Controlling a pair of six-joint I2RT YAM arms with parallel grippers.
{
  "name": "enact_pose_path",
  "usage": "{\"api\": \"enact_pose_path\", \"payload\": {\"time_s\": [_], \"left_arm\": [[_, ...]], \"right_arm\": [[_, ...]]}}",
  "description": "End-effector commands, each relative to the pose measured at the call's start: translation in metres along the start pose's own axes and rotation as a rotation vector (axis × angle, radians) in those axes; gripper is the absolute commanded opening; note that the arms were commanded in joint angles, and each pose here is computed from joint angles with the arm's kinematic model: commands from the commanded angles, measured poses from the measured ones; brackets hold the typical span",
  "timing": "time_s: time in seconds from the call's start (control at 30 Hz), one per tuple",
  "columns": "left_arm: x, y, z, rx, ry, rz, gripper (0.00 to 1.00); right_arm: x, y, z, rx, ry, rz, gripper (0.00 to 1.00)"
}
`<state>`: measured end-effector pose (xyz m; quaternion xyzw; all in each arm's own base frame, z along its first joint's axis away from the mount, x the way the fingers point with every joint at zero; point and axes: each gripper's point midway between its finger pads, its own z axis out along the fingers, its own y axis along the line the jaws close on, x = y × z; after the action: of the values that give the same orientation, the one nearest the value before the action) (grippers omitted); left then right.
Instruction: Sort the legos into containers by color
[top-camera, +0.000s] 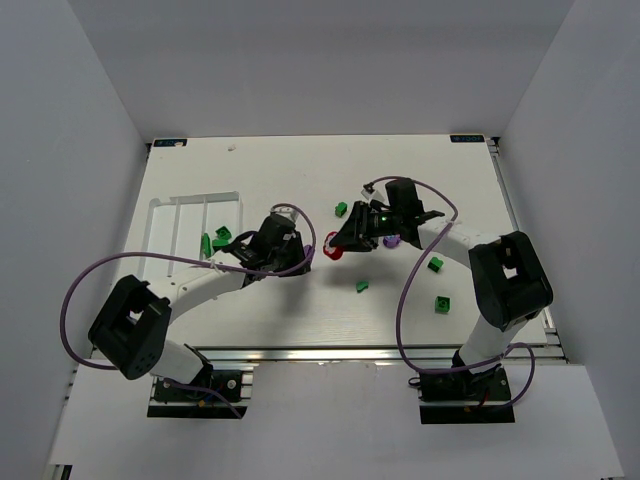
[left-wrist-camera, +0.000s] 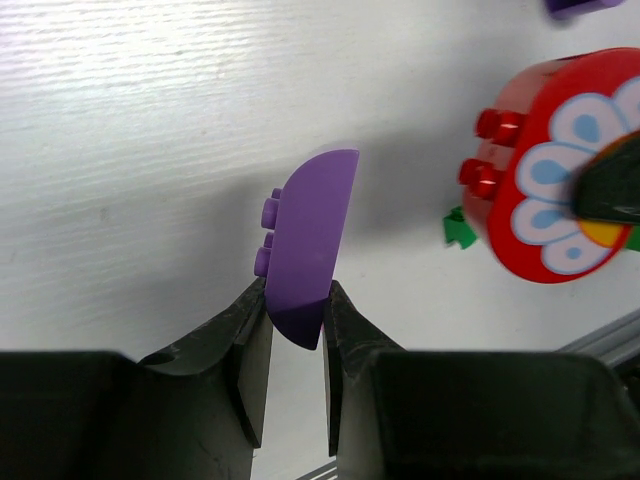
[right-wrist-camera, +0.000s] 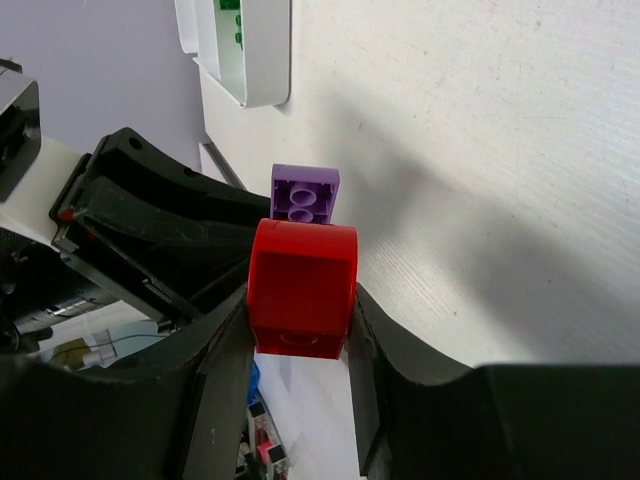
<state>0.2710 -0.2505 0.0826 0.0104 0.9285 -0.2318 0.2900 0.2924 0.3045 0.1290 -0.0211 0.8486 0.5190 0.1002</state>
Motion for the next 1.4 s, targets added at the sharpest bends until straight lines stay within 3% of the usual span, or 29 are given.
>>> {"api": "enact_pose_path", "payload": {"time_s": [0.0,0.2,0.4,0.6,0.73,1.0,1.37], "left_arm": [[-0.017,0.007,-0.009,-0.069,-0.043,0.0,0.08],[-0.059,0.037,-0.043,-0.194,-0.116,-0.086,0.08],[-0.099,0.131,-0.103,-0.424,-0.193,-0.236,0.08],[-0.096,0.242,-0.15,-0.725,-0.157,-0.372,0.08],[-0.092,0.291,-0.16,-0.839,-0.144,-0.446,0.09],[-0.112,0.339,-0.161,-0.995,-0.1,-0.379,0.12],[-0.11,0.372,-0.153,-1.039,-0.011,-0.324,0.36]], "right_arm": [[0.001,0.0,-0.004,0.005,-0.001,-0.058,0.0],[-0.003,0.001,-0.013,0.046,0.0,-0.19,0.0],[-0.003,0.003,-0.018,0.072,0.006,-0.267,0.0],[-0.007,0.007,-0.022,0.086,0.012,-0.342,0.0],[-0.008,0.01,-0.023,0.09,0.018,-0.377,0.0],[-0.005,0.013,-0.025,0.088,0.037,-0.408,0.0],[-0.012,0.022,-0.031,0.105,0.076,-0.517,0.0]]}}
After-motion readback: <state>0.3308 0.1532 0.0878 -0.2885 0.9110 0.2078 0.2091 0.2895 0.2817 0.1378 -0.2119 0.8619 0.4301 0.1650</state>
